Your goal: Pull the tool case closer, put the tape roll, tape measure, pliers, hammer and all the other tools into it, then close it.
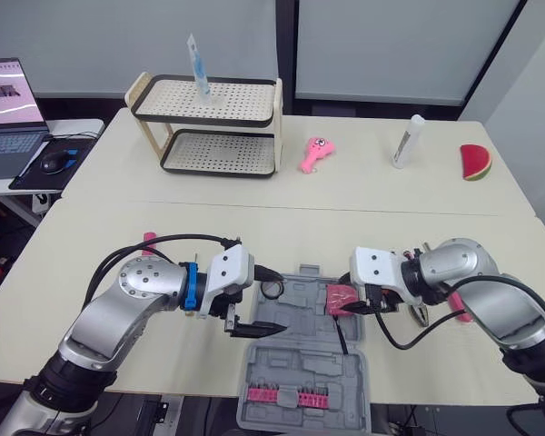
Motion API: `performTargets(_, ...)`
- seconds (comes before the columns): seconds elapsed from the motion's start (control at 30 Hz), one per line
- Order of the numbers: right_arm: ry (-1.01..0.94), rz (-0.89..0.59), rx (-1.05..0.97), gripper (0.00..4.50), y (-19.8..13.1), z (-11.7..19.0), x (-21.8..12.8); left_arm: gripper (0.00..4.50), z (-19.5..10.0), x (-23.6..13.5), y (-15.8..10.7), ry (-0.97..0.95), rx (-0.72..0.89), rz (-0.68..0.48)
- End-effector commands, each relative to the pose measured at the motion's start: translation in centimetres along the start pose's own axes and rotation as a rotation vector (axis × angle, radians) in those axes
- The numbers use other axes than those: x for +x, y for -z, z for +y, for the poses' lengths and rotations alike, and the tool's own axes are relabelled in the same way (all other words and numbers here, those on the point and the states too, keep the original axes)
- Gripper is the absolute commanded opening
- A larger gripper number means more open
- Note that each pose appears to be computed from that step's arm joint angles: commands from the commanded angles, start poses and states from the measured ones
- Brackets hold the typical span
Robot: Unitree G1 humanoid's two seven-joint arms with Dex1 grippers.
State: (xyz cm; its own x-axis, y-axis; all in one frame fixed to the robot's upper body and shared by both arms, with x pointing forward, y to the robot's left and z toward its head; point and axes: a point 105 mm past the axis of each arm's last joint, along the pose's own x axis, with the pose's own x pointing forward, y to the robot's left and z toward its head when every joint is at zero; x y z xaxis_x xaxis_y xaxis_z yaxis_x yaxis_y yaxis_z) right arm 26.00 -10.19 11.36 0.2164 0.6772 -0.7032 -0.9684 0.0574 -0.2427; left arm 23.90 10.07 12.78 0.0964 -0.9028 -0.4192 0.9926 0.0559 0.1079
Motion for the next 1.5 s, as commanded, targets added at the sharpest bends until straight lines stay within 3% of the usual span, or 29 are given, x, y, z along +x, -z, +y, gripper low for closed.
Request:
performTargets(0.03,0.039,-0.036,-0.023,1.64,-0.9,-0.1,-0.6,4.50,0.0,-0.1,-0.7,0.009,0.033,-0.019)
performTargets(0.13,0.062,-0.052,-0.004,1.01,-0.6,-0.1,-0.4,4.50,0.0,0.0,-0.6,0.013,0.035,-0.018)
performTargets(0.5,0.152,-0.137,0.092,1.01,2.5,0.2,0.8,4.50,0.0,0.0,-0.3,0.026,0.047,-0.018)
performTargets(1.3,0.072,0.115,0.354,1.01,10.6,1.6,3.7,4.50,0.2,-0.5,0.2,0.009,0.050,0.000)
performTargets(1.5,0.086,0.025,0.287,1.01,8.9,0.9,3.9,4.50,0.7,-1.1,0.4,-0.018,0.044,0.003)
